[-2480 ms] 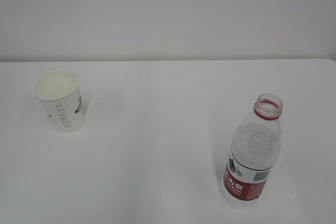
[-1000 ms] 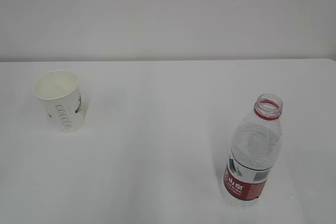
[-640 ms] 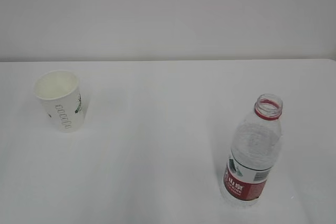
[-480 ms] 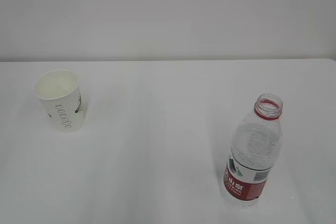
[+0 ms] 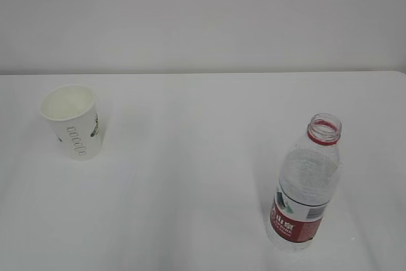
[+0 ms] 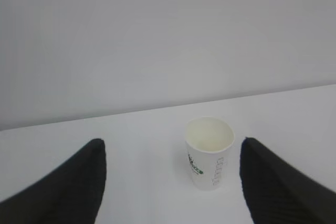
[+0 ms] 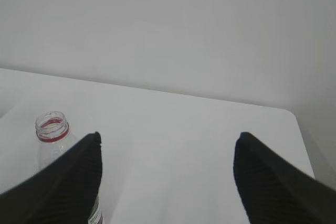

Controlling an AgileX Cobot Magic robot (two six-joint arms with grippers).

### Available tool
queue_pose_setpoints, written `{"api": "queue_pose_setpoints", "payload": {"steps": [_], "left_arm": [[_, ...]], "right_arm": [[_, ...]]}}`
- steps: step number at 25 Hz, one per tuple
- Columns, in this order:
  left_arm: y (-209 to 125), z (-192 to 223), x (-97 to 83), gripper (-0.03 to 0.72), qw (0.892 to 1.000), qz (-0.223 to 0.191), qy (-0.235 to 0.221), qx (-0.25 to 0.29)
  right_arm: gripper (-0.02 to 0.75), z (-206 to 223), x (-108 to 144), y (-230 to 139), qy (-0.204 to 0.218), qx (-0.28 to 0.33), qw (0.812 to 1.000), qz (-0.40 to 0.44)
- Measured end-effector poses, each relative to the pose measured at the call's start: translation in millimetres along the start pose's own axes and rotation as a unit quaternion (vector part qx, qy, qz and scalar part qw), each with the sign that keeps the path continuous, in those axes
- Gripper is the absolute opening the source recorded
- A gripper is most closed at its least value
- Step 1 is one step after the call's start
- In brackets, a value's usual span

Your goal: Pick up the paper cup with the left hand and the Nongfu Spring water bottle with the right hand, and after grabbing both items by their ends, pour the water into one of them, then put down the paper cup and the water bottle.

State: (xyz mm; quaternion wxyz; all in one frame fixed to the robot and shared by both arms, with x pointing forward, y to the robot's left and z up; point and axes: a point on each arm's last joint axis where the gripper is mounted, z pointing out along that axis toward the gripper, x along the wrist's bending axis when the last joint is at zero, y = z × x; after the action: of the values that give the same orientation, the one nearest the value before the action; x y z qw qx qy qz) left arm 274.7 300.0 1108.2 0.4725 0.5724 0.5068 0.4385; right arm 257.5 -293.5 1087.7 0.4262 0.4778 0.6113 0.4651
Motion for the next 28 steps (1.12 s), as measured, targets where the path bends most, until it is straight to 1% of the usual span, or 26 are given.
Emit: {"api": "queue_pose_setpoints", "payload": {"steps": [2, 10, 15, 22, 25, 28], "left_arm": [[5, 10, -0.3, 0.579, 1.0, 0.003, 0.0, -0.004], [26, 48, -2.0, 0.579, 0.998, 0.025, -0.001, -0.062], [33, 67, -3.8, 0.579, 0.996, 0.03, -0.006, -0.086], [36, 75, -4.7, 0.579, 0.995, 0.032, -0.008, -0.095], [38, 77, -5.1, 0.579, 0.993, 0.032, -0.01, -0.109], [38, 82, -5.5, 0.579, 0.994, 0.032, -0.011, -0.105]], "right_arm": [[0.587, 5, 0, 3, 0.0, -0.001, 1.0, 0.0], [0.587, 26, -2, 14, -0.003, -0.006, 1.0, 0.001], [0.587, 38, -4, 21, -0.008, -0.018, 1.0, -0.002], [0.587, 57, -10, 27, -0.037, -0.017, 0.997, -0.064], [0.587, 62, -10, 30, -0.038, -0.031, 0.996, -0.07], [0.587, 64, -10, 35, -0.039, -0.055, 0.995, -0.073]]}}
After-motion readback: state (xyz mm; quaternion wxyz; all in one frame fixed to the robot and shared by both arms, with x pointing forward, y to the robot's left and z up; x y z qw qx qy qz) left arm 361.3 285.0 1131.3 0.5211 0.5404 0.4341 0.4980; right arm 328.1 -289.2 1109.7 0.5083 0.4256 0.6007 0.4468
